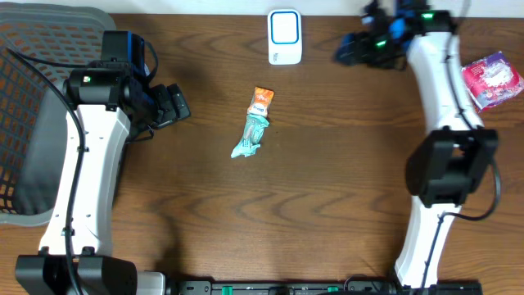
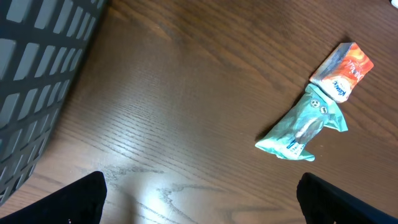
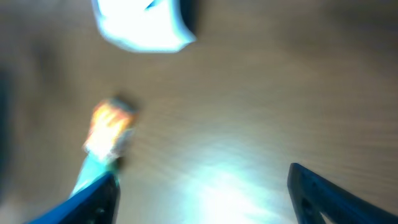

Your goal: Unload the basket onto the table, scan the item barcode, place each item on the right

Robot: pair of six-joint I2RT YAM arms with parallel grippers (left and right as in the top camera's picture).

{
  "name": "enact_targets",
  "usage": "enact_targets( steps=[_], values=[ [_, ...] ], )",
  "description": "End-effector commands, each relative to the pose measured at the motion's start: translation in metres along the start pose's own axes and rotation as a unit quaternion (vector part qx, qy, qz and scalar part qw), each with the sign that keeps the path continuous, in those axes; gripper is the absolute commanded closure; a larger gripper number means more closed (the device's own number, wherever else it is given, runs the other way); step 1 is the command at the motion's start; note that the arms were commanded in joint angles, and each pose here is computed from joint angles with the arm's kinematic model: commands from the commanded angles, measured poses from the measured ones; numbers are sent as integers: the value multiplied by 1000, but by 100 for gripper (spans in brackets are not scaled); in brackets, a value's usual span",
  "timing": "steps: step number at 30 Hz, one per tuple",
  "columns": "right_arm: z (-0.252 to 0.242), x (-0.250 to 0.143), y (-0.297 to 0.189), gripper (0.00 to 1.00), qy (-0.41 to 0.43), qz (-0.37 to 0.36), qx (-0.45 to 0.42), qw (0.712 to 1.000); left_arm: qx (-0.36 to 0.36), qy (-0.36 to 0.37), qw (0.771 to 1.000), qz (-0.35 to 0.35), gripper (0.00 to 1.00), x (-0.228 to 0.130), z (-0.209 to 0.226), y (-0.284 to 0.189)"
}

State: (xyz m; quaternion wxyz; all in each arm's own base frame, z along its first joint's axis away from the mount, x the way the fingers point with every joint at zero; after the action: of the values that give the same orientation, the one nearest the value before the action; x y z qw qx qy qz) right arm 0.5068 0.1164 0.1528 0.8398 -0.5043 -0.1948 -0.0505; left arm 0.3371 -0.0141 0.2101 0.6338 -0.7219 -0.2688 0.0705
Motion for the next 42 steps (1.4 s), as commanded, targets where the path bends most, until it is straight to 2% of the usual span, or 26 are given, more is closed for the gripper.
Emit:
enact_targets(
  steps=[1,7,13,19,25,31,41,42],
  values=[
    [61,-20,34,1,-23,49,82,995,3,-1,1000,-5,2,1,2,-3],
    [106,-42,66,1,-22,88,33,995,3,-1,1000,-5,2,1,2,-3],
    [166,-69,85,1,-69,119,45,989,3,-1,1000,-5,2,1,2,-3],
    [178,-79,96,1,-81,118,-12,990,3,-1,1000,-5,2,1,2,-3],
    [193,-86,100,1,-94,120,-13,988,3,-1,1000,-5,2,1,2,-3],
    [179,-76,101,1,-97,98,-61,989,3,-1,1000,-5,2,1,2,-3],
    [145,-67,117,1,3,61,-156,986,3,-1,1000,-5,2,1,2,-3],
    [141,-65,125,4,12,55,-163,985,3,-1,1000,-5,2,1,2,-3]
  ],
)
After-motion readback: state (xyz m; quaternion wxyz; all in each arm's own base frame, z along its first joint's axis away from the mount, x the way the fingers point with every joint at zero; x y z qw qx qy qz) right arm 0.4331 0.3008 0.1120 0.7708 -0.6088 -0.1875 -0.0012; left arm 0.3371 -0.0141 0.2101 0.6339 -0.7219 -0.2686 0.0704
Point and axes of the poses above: each gripper's point midway between its finger pads, its own y axis out along the fingers, its own z axis along the line the jaws close on, x = y × z, the point moved 1 cm from there along -y, back along the fingers, and after that the axes turned 5 degrees about -y, right-handed, at the moved point
